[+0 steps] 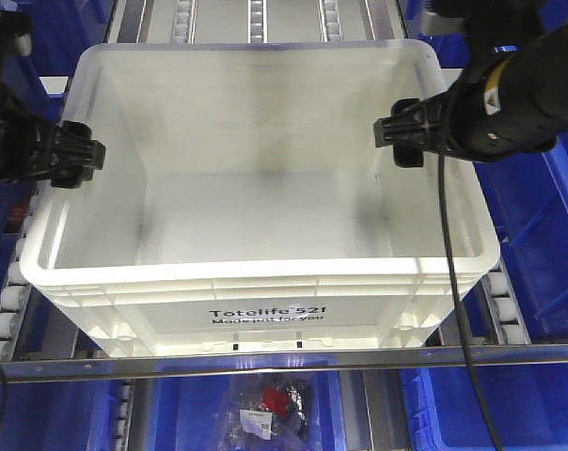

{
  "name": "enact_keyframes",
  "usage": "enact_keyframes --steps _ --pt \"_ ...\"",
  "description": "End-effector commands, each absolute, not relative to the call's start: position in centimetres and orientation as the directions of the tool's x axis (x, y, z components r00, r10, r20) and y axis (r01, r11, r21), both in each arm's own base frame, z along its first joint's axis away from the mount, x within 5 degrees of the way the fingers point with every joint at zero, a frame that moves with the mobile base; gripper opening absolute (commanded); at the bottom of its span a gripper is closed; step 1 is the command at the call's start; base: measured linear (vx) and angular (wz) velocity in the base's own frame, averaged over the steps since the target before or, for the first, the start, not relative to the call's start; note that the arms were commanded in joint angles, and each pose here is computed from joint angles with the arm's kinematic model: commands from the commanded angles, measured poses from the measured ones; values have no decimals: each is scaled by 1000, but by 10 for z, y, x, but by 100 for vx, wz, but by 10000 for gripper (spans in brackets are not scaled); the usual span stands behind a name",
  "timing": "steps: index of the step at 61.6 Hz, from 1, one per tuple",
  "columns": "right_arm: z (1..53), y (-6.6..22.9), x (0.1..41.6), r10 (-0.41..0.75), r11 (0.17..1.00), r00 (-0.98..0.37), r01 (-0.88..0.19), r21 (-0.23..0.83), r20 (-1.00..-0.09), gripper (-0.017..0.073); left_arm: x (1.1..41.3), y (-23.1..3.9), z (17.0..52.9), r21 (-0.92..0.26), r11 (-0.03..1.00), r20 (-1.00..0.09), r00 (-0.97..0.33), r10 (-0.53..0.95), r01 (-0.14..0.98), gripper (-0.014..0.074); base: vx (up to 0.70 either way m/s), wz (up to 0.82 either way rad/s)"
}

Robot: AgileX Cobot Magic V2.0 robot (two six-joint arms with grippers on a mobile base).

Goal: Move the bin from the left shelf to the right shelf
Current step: 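Lower both grippers onto the white tote's opposite side rims, then close both grippers on the tote rims and pull it toward the robot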

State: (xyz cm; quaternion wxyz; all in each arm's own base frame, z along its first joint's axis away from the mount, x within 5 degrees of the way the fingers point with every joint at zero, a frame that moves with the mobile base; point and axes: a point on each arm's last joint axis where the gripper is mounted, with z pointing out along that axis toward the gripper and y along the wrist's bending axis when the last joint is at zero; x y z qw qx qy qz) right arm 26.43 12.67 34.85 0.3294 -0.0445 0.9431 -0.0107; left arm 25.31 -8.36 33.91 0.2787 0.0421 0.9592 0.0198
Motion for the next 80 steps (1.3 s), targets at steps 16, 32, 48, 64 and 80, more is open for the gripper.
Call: enact_keyframes --steps 16,32,48,64,80 --pt "348 100 299 -59 998 -797 -70 -5 -601 589 273 -92 347 15 997 -644 -762 70 79 593 0 0" --pt "332 103 310 -69 997 -821 -79 -6 -566 586 277 -94 341 21 997 -632 -771 76 81 593 0 0" --pt "335 103 309 -66 997 -816 -81 -1 -575 521 277 -94 341 21 997 -631 -772 76 81 592 0 0" --pt "339 101 304 -81 996 -816 -92 -9 -573 407 277 -94 341 22 997 -630 -773 76 80 585 0 0" --pt "339 102 304 -81 996 -819 -94 -7 -568 291 276 -93 340 29 997 -614 -785 77 75 476 0 0"
